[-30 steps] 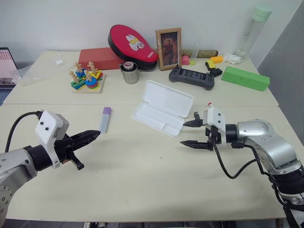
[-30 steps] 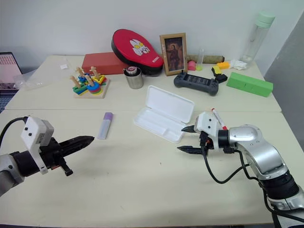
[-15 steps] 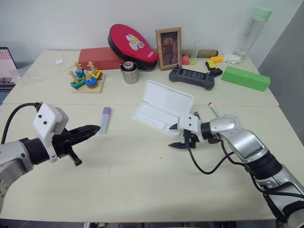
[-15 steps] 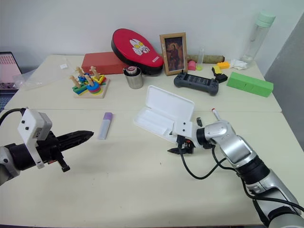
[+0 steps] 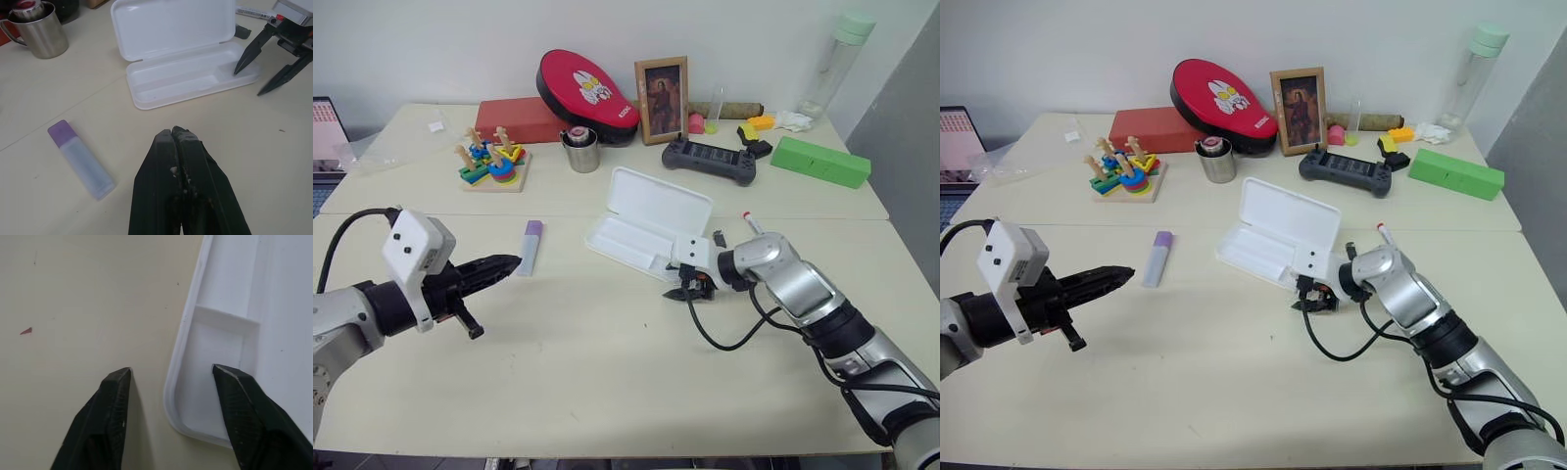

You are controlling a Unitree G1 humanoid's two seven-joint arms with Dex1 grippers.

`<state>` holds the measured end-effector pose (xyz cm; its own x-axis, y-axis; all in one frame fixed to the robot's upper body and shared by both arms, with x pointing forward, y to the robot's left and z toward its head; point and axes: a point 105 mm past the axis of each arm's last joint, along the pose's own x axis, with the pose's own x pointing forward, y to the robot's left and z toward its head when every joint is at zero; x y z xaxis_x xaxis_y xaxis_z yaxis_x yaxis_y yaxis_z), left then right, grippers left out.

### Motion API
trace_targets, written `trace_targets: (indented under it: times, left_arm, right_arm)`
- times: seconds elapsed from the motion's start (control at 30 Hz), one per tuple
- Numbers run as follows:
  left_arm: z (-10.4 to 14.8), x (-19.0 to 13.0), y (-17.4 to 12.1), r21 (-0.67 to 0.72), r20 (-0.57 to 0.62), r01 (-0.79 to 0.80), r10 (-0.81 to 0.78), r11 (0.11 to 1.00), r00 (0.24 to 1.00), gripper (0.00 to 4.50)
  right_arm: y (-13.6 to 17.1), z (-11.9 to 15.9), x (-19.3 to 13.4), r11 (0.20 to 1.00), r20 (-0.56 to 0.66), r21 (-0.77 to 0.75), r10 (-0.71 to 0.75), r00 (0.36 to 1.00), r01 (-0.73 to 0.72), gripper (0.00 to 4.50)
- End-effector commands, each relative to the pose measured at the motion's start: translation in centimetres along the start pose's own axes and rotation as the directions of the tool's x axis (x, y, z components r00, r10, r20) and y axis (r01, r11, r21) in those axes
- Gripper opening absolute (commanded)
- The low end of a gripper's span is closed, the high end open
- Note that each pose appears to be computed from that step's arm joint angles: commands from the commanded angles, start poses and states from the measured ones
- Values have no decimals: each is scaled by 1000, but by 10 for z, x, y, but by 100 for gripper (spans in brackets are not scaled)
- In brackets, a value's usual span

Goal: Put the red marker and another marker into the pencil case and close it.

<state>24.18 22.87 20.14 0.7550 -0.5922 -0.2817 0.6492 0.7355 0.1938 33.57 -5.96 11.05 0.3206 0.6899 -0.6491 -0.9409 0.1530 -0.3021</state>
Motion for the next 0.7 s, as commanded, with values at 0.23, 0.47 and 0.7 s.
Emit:
trace_targets:
  times: [0.23, 0.47, 0.7]
  left_arm:
    - [8, 1, 0, 37, 18, -6, 5, 999, 1000, 0]
    - [7, 3, -1, 36, 18, -3, 3, 999, 1000, 0]
    - [7, 6, -1, 38, 16, 5, -6, 999, 1000, 0]
  right_arm:
    - [0, 4, -3, 1000, -11, -28, 12, 1000, -12, 24]
    - [10, 9, -9, 995, 8, -80, 57, 998, -56, 2]
    - [35, 30, -30, 977, 127, -134, 181, 975, -164, 2]
